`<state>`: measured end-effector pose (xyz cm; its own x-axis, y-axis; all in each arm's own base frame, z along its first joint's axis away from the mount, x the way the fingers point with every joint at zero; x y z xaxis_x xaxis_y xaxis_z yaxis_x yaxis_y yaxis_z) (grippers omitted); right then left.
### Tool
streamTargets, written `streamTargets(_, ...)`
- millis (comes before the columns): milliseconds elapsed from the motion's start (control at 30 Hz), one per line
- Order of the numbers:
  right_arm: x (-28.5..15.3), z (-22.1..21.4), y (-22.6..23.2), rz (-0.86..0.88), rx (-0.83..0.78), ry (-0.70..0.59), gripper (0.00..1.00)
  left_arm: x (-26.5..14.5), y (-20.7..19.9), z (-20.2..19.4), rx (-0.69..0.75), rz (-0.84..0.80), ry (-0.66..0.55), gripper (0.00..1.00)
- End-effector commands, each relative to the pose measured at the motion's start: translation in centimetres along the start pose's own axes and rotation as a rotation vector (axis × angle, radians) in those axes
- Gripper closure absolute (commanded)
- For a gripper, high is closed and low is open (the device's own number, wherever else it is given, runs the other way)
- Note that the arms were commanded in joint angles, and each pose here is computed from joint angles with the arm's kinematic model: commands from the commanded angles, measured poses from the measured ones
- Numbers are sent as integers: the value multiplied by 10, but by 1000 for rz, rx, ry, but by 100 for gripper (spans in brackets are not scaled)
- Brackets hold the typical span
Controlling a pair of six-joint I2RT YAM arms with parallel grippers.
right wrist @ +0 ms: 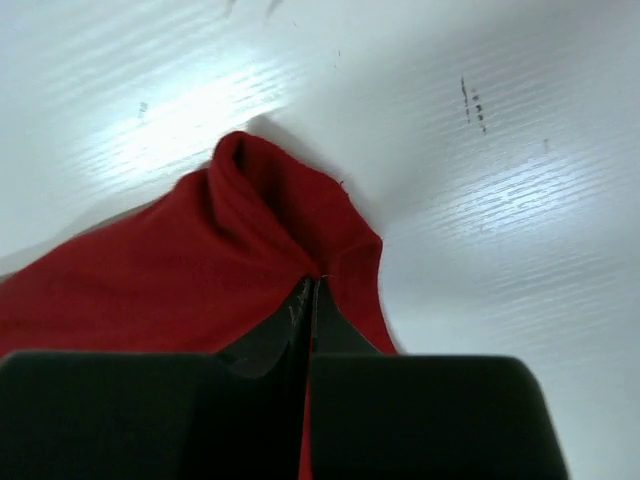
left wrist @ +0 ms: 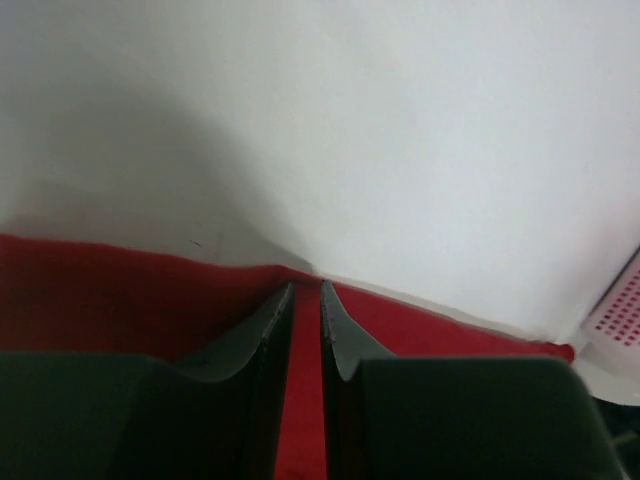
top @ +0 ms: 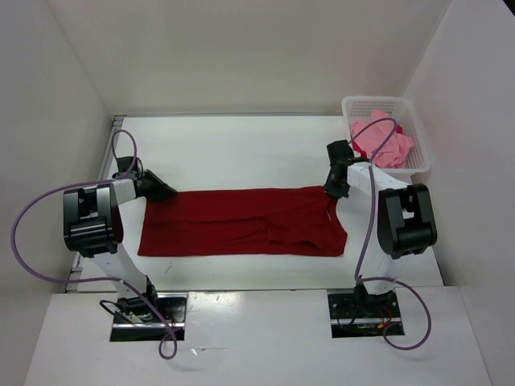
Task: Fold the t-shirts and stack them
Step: Fold the other side of the tshirt into a rectangle
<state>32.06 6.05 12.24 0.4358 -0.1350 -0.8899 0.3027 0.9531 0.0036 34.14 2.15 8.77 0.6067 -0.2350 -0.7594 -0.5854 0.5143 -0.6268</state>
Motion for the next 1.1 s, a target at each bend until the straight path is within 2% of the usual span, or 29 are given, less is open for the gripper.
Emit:
streamTargets(0,13,-3,-2,-24,-2,11,100,4,23,16,-58,55,-24,76)
streamTargets(167,25,-5,0,-26,-8,41,91,-1,24,22,-81,44,-38,76)
streamTargets(200,28,-7,1,-30,0,49,79,-6,16,26,-69,17,-50,76)
streamTargets(267,20,-2,5,17,9,25,68,-14,6,30,-53,-17,-69,76)
streamTargets(333,8,5,6,41,16,-5,61,-30,-8,33,-26,-74,-96,76)
streamTargets(433,-23,14,2,67,9,-63,58,-53,-27,29,7,-130,-137,76)
streamTargets(533,-50,12,-3,110,4,-89,58,-67,-50,15,71,-185,-140,76)
streamTargets(600,-68,3,1,157,-8,-107,65,-67,-66,-9,138,-207,-87,76)
streamTargets(633,-69,-11,7,186,-20,-81,70,-68,-71,-17,171,-208,-77,76)
streamTargets(667,-73,-21,9,209,-27,-59,84,-67,-81,-32,212,-229,-46,76)
streamTargets(700,-80,-28,16,290,-34,-44,90,-64,-80,-41,220,-220,-18,76)
streamTargets(800,-85,-68,51,401,-115,59,100,-60,-75,-67,244,-210,31,76)
streamTargets(933,-97,-111,98,524,-255,150,97,-62,-63,-81,253,-188,42,75)
streamTargets(1000,-99,-123,115,536,-303,166,90,-63,-60,-84,253,-186,44,75)
streamTargets(1067,-93,-127,116,517,-314,178,77,-66,-60,-84,255,-188,29,75)
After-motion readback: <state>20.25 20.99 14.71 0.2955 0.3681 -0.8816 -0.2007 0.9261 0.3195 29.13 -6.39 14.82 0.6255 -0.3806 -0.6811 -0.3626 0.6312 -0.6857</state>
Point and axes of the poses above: each gripper's point midway between its finger pads, its own x axis out along the fingers, its own y axis along the line the jaws close on, z = x × y, the point moved 9 cm from there along -x, back along the fingers, and after that the axes turned 6 degrees about -x, right-handed, at the moved point
